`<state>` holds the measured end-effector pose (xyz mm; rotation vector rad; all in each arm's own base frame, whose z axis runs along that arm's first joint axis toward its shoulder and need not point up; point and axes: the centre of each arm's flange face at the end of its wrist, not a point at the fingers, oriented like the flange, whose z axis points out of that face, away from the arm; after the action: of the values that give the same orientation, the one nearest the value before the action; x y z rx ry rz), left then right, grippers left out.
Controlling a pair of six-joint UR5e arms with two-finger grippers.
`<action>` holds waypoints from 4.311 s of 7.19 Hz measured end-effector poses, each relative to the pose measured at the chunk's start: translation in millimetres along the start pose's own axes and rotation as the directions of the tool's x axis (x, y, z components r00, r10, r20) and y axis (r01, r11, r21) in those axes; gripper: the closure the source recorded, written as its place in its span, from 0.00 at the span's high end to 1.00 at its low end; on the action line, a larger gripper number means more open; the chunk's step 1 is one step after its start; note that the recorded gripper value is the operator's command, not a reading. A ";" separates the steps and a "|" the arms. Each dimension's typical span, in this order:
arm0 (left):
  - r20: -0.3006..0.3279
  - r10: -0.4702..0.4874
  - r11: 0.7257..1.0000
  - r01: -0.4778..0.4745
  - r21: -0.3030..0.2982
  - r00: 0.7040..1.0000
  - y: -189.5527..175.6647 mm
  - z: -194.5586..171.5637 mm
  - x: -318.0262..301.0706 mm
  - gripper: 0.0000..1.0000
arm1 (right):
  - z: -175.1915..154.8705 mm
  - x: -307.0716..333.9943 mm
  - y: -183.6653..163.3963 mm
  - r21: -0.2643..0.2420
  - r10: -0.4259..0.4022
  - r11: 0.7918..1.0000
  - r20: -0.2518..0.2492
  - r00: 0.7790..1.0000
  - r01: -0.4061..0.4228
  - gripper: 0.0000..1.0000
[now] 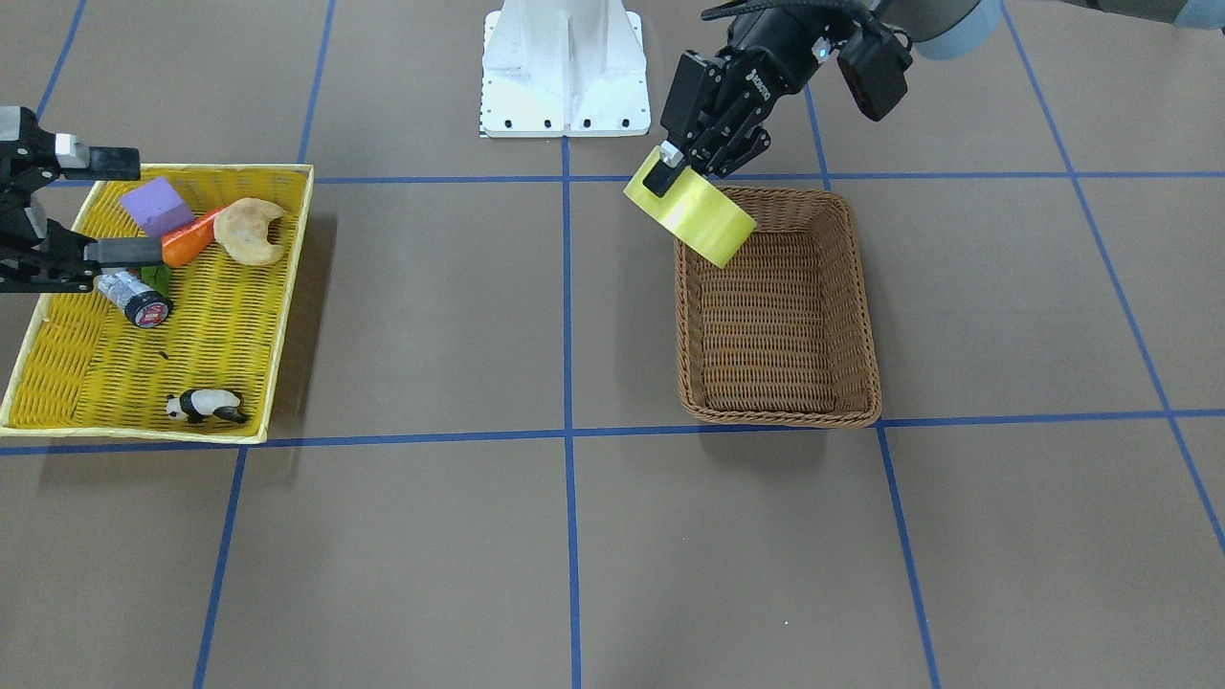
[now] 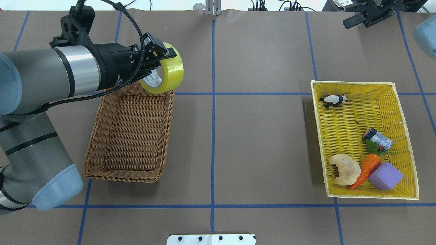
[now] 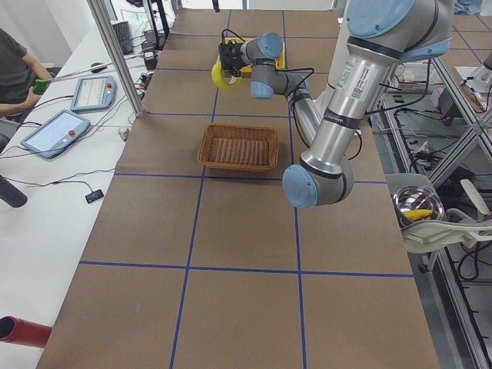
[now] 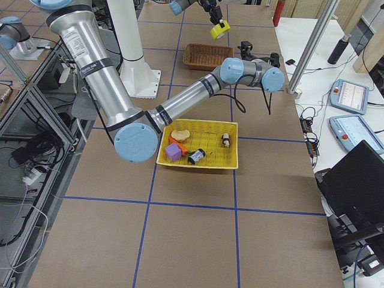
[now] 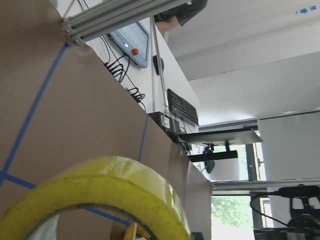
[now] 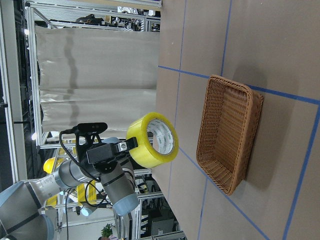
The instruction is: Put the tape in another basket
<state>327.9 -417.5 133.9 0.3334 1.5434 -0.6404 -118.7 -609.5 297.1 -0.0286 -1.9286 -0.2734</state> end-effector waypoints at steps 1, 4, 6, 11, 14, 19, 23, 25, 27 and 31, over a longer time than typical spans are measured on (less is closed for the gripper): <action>0.091 0.024 0.999 -0.026 0.021 0.996 -2.1 -6.2 -10.8 0.00 | -17.9 3.2 2.8 0.016 -0.001 1.000 -0.048 0.999 0.001 1.00; 0.308 0.134 0.988 -0.152 0.035 0.942 -0.4 -21.5 -37.3 0.00 | -56.5 9.4 9.4 0.025 -0.008 1.000 -0.221 0.975 0.014 0.98; 0.395 0.160 0.983 -0.183 0.020 0.905 17.9 -13.3 -49.5 0.00 | -71.4 15.3 14.7 0.008 -0.031 0.999 -0.321 0.947 0.035 0.97; 0.591 0.294 0.953 -0.276 -0.125 0.751 73.5 39.4 -83.5 0.00 | -88.3 27.9 17.1 -0.076 -0.126 0.992 -0.538 0.833 0.101 1.00; 0.646 0.389 0.921 -0.300 -0.250 0.657 61.4 83.3 -117.5 0.00 | -94.2 33.3 18.5 -0.103 -0.159 0.987 -0.605 0.780 0.121 1.00; 0.642 0.394 0.905 -0.155 -0.397 0.658 14.3 150.8 -157.3 0.18 | -100.8 39.3 19.9 -0.097 -0.130 0.991 -0.677 0.725 0.086 1.00; 0.661 0.367 0.903 -0.081 -0.422 0.654 0.9 167.0 -163.3 0.97 | -108.3 51.4 28.4 -0.033 -0.060 0.998 -0.736 0.674 0.052 1.00; 0.652 0.360 0.900 -0.063 -0.432 0.668 -2.2 161.9 -157.5 0.98 | -111.0 57.1 32.7 0.012 -0.026 0.999 -0.747 0.664 0.053 1.00; 0.606 0.332 0.912 -0.082 -0.401 0.723 -41.5 120.3 -128.2 0.98 | -115.1 60.0 32.4 0.026 -0.013 0.998 -0.784 0.620 0.055 1.00; 0.537 0.622 0.779 -0.384 -0.495 0.570 -203.1 -3.4 -198.4 0.98 | -133.1 79.7 33.0 0.080 0.062 0.997 -0.866 0.496 0.015 1.00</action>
<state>226.4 -543.3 367.4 0.2346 0.7353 0.0050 -21.0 -613.4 421.9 0.1205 -0.8903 -0.1390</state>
